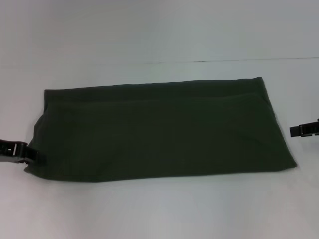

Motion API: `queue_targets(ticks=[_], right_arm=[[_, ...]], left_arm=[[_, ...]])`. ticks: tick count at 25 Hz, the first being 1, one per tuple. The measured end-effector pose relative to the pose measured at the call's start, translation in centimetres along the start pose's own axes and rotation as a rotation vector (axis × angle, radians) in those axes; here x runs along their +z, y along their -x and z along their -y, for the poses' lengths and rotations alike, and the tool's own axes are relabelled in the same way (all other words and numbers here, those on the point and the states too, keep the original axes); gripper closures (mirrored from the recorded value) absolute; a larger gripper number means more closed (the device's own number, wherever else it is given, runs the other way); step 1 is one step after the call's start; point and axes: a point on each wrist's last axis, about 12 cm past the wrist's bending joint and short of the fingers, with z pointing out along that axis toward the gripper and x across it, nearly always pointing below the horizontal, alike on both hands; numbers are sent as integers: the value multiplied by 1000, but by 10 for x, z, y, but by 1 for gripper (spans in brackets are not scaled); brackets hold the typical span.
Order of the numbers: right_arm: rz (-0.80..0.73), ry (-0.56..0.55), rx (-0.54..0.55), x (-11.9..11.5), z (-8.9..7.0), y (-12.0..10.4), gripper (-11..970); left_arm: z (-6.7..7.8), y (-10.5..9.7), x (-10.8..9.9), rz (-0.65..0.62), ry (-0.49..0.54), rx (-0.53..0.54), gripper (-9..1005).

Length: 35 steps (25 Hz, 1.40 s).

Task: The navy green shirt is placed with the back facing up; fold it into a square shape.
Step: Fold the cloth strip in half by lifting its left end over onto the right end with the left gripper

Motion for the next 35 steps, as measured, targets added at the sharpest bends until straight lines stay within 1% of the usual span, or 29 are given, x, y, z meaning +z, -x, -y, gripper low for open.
queue_targets(ticks=[2,7,10,14,18,22,23,24,25,26,29,30,31,33,35], right_arm=[[1,1,-4,0,-1,2,540],[5,0,-24,1,-2,5,417],[5,4,-50,2,-4,8,344],[12,8,-61,2,-6,12,259],[53,27,-65,-2,-8,18,188],[150,63,-86,-9,-9,24,183],[180,68,-92,-11,-8,25,182],[225,80,-102,-13,-8,26,182],[272,87,-116,-14,-7,27,183],[302,93,-123,-15,-6,26,183],[412,108,-166,-14,-5,26,183],[445,112,-178,-13,-5,26,183],[465,116,-190,-11,-6,25,183],[502,117,-217,-8,-7,25,183],[527,105,-253,-3,-10,25,182]], left_arm=[[2,2,-2,6,-15,0,897],[2,10,-16,53,-38,-9,706],[3,17,-25,74,-48,-7,465],[4,24,-37,109,-42,11,377],[6,31,-46,183,-57,28,290],[7,34,-46,266,-89,46,201],[7,33,-44,290,-98,55,177],[6,31,-40,347,-116,83,154],[6,31,-40,347,-116,83,130],[6,30,-37,381,-128,95,107],[6,26,-30,486,-173,135,107],[6,26,-30,486,-173,135,108],[7,24,-24,533,-204,162,108],[7,23,-20,555,-210,171,108],[6,23,-16,552,-190,159,108]])
